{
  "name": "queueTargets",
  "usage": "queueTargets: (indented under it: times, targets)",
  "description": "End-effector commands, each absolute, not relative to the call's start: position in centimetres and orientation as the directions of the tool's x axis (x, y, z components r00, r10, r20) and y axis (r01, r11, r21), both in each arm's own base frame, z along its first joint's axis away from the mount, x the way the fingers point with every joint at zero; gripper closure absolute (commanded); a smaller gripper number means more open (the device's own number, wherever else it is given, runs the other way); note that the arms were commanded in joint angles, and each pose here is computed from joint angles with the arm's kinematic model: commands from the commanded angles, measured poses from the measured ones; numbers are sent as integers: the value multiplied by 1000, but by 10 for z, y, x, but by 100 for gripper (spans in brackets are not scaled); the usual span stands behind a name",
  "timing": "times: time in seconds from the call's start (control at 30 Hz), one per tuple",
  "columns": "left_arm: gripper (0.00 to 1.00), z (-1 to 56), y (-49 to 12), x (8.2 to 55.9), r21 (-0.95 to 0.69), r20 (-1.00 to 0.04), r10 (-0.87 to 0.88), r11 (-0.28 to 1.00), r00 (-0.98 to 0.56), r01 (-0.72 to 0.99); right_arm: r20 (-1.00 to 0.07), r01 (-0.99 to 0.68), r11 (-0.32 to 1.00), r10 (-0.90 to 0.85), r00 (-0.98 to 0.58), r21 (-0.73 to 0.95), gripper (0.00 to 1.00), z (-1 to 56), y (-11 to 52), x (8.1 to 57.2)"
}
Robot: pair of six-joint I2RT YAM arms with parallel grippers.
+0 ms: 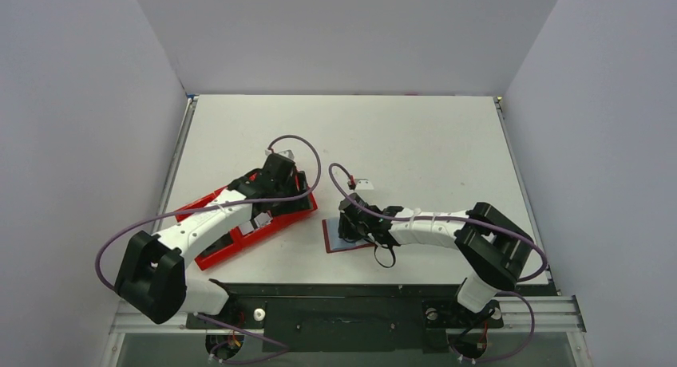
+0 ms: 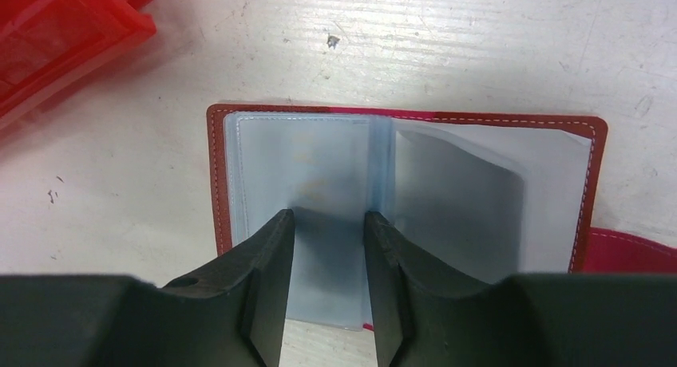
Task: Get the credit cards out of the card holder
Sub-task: Remove the credit card from the card holder.
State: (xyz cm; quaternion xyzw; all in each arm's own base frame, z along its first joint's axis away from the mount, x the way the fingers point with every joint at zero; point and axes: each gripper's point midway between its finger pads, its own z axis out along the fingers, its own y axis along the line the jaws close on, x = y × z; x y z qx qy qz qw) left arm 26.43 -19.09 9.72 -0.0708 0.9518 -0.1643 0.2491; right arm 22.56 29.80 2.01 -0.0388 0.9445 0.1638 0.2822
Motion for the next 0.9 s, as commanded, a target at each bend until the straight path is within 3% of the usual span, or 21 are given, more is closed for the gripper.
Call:
queueTargets:
  times: [0.0,0.3,0.5,0.87]
  targets:
    - [40,103,-202,272,-373,-475,-224,927,-851,-36,-476,-138,972,-31,-879,192,73,-17,274,211]
    - [40,94,-216,265,-365,-459,-190,931,-868,-11,-434,-107,952,30,-900,288,99,-28,270,208]
    - [46,87,-229,262,-366,-449,-167,931,-878,10,-401,-111,910,65,-914,400,100,-28,279,205]
    - [71,77,-257,266,-351,-444,-113,935,-889,56,-383,-102,860,114,-917,500,100,-22,286,206]
